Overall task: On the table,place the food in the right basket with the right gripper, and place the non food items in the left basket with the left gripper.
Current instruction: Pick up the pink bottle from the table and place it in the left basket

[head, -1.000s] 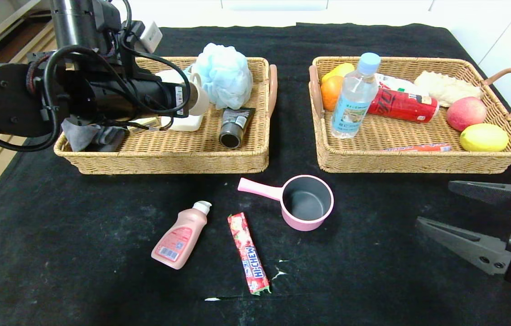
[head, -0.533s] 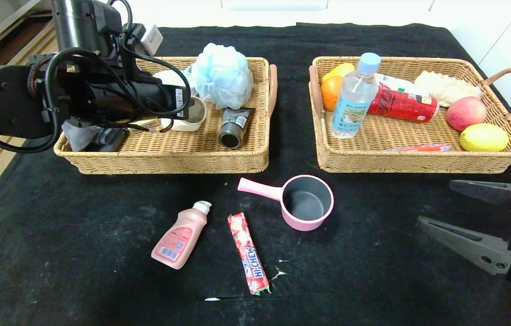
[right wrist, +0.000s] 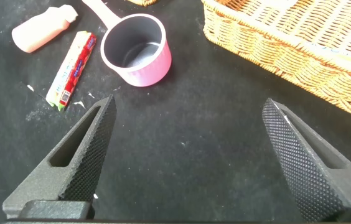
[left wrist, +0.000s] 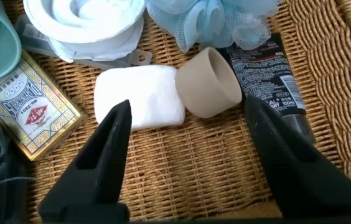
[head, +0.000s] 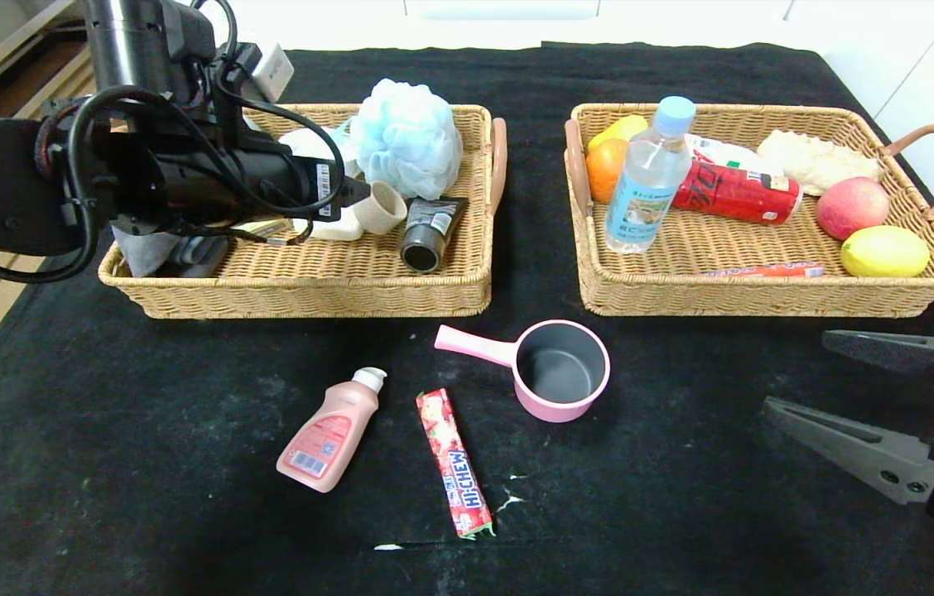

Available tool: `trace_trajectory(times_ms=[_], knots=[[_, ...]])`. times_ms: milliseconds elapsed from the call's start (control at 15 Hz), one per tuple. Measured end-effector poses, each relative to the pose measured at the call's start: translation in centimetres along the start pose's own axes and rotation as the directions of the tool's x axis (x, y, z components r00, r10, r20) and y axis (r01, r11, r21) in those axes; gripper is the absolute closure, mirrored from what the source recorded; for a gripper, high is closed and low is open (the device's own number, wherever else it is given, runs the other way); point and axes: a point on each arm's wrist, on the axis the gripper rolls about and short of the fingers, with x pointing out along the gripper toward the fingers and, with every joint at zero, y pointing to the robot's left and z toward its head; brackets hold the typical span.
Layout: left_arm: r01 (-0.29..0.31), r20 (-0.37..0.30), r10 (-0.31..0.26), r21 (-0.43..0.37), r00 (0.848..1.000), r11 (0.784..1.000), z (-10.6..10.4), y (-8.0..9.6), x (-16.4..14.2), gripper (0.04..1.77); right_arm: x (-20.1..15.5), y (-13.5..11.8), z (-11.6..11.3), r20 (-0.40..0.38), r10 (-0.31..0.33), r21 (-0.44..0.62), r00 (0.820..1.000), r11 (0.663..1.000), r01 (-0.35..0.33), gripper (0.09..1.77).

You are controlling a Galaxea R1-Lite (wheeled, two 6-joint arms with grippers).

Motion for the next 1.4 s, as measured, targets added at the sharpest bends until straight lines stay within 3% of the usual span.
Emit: trace_trajectory(times_ms=[267, 400, 667, 800, 1133, 1400], knots=[[-0.007, -0.026, 0.007, 0.001, 1.000, 1.000, -0.3, 0.4, -1.0, 0.32, 0.0, 0.0, 0.0, 0.000, 0.002, 0.001, 1.000, 1.000, -0.002, 0.15], [-0.012, -0.087, 0.014, 0.020, 0.996, 1.000, -0.8, 0.5, -2.0, 0.27, 0.0, 0.0, 0.0, -0.002, 0.004, 0.001, 1.000, 1.000, -0.004, 0.15], [-0.002, -0.221, 0.011, 0.042, 0.975, 0.999, -1.0, 0.4, -5.4, 0.20, 0.1, 0.0, -0.1, -0.004, 0.006, 0.002, 1.000, 1.000, -0.006, 0.15], [0.017, -0.292, -0.001, 0.053, 0.956, 0.998, -1.3, 0.1, -7.2, 0.17, 0.1, 0.1, -0.1, -0.006, 0.010, 0.002, 1.000, 1.000, -0.010, 0.15], [0.094, -0.462, -0.044, 0.087, 0.886, 0.992, -2.6, -1.0, -10.8, 0.14, 0.0, 0.2, -0.1, -0.001, 0.010, 0.000, 1.000, 1.000, -0.010, 0.15], [0.099, -0.504, -0.024, 0.123, 0.863, 0.987, -3.7, -1.9, -11.2, 0.12, -0.2, 0.2, 0.0, 0.006, 0.011, -0.002, 1.000, 1.000, -0.011, 0.15]])
